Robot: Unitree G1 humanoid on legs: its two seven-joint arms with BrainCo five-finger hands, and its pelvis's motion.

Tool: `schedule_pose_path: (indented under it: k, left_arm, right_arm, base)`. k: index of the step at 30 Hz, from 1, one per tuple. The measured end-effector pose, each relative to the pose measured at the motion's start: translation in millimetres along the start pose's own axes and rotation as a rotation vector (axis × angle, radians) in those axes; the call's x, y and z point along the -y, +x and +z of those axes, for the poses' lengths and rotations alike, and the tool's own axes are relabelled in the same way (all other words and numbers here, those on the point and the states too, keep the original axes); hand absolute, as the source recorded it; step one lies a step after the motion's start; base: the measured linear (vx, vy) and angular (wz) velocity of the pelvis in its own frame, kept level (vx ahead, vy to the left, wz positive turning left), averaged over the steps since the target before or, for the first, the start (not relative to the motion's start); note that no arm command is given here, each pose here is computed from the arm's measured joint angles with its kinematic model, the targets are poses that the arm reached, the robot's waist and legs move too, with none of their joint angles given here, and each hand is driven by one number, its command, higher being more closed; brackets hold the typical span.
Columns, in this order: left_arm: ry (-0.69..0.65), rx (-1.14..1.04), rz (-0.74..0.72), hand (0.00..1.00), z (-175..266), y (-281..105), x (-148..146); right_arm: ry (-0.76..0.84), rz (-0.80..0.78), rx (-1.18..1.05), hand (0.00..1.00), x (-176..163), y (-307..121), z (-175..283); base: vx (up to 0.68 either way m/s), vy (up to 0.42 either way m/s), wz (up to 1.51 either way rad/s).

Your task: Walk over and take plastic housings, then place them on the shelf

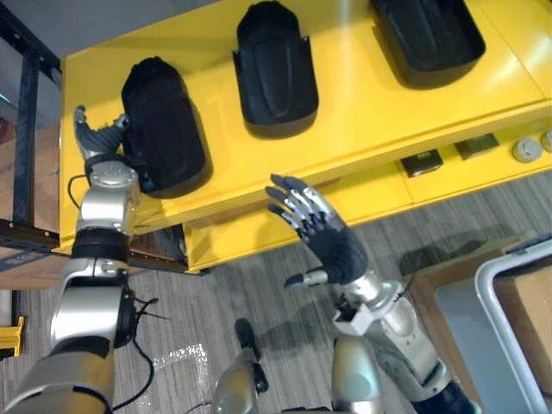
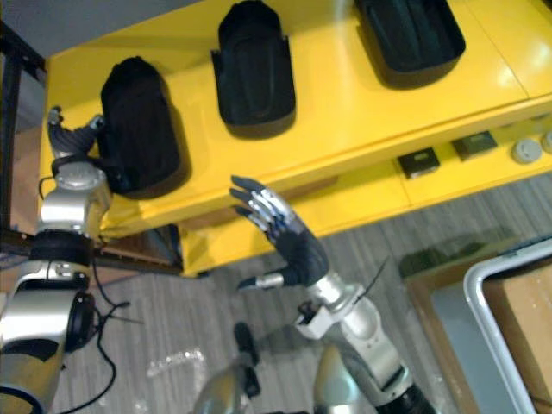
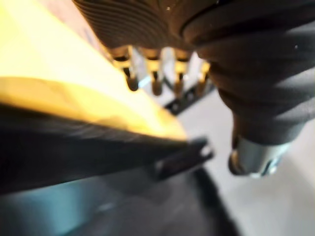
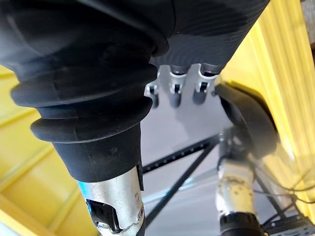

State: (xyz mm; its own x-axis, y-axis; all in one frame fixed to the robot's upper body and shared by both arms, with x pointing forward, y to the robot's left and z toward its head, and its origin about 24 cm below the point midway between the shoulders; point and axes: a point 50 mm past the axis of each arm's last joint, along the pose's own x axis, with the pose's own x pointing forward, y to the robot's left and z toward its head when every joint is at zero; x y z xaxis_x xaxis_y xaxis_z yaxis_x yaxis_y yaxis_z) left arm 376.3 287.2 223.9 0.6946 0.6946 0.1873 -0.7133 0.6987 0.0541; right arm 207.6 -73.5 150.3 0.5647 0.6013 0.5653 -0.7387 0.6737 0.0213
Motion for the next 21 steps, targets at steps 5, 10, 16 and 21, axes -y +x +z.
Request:
schedule_pose_path:
  k: [5, 10, 16, 21]
  left_arm:
    - [-0.125, 0.175, 0.097, 0.0, 38.8, -0.3, -1.9]
    - [-0.289, 0.557, 0.164, 0.0, 107.0, -21.2, -14.2]
    - [-0.486, 0.893, -0.083, 0.0, 91.5, -116.5, -38.1]
    - [-0.434, 0.524, -0.297, 0.0, -16.1, -189.6, -60.3]
  right_arm:
    - [0.034, -0.039, -0.025, 0.0, 0.0, -9.6, -5.7]
    - [0.028, -0.088, 0.037, 0.0, 0.5, -13.4, -1.7]
    - [-0.116, -0.174, 0.075, 0.0, 6.7, -12.8, 5.0]
    - [-0.252, -0.391, 0.127, 0.0, 42.8, -17.9, 21.0]
  base:
    - [0.0, 0.0, 0.0]
    - [0.0, 0.001, 0.02]
    - [0.02, -0.004, 0.23]
    - [0.03, -0.031, 0.6]
